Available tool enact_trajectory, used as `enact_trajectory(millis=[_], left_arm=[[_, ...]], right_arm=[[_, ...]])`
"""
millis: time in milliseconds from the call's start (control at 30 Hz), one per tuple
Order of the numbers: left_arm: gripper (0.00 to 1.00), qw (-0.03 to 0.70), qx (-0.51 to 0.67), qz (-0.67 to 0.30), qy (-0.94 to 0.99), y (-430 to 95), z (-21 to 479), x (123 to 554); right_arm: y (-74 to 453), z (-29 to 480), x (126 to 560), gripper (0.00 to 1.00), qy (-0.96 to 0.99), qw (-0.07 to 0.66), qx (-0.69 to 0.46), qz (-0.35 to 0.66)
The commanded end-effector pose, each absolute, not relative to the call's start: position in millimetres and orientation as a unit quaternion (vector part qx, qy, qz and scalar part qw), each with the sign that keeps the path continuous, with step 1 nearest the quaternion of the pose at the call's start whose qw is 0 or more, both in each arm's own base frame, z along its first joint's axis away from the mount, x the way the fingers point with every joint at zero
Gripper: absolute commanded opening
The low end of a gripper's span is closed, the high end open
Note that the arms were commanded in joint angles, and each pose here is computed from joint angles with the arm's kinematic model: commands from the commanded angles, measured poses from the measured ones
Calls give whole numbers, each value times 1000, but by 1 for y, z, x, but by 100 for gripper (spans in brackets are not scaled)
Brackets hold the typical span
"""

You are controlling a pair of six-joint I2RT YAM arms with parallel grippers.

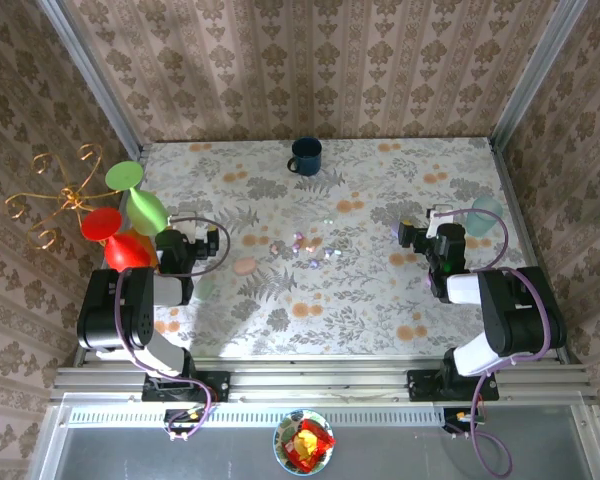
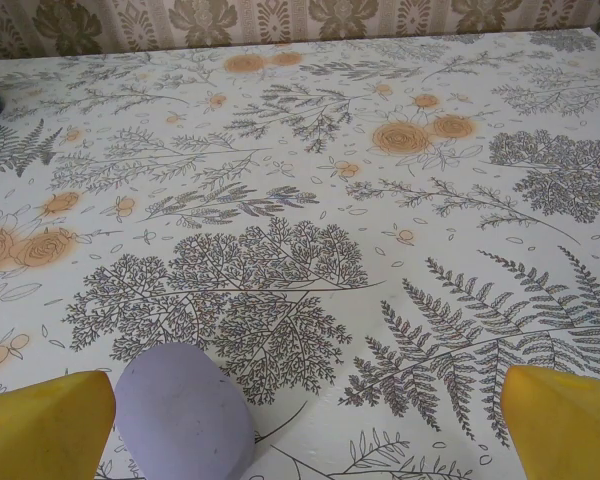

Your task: Insert the wireless bluetooth earbuds into the charging case

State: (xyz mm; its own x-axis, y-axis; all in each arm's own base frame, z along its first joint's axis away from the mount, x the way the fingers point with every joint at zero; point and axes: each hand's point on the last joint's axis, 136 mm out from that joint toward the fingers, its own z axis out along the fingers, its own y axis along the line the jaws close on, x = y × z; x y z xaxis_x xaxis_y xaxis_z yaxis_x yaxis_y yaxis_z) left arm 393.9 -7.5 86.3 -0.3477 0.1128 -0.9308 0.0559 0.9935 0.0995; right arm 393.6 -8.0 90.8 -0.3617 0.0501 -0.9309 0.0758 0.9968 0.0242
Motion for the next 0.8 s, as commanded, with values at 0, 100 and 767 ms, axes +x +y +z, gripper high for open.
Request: enact_trajectory(millis=[0,100,767], left_arm=[[100,579,55,27,813,-8,96,401],[100,579,55,27,813,-8,96,401],[100,579,48,31,814,-5,96,401]], right_arm=[[-6,98,400,100,820,571,30,-16],[-6,97,400,100,821,570,29,-16],[-6,97,400,100,821,570,30,-16]])
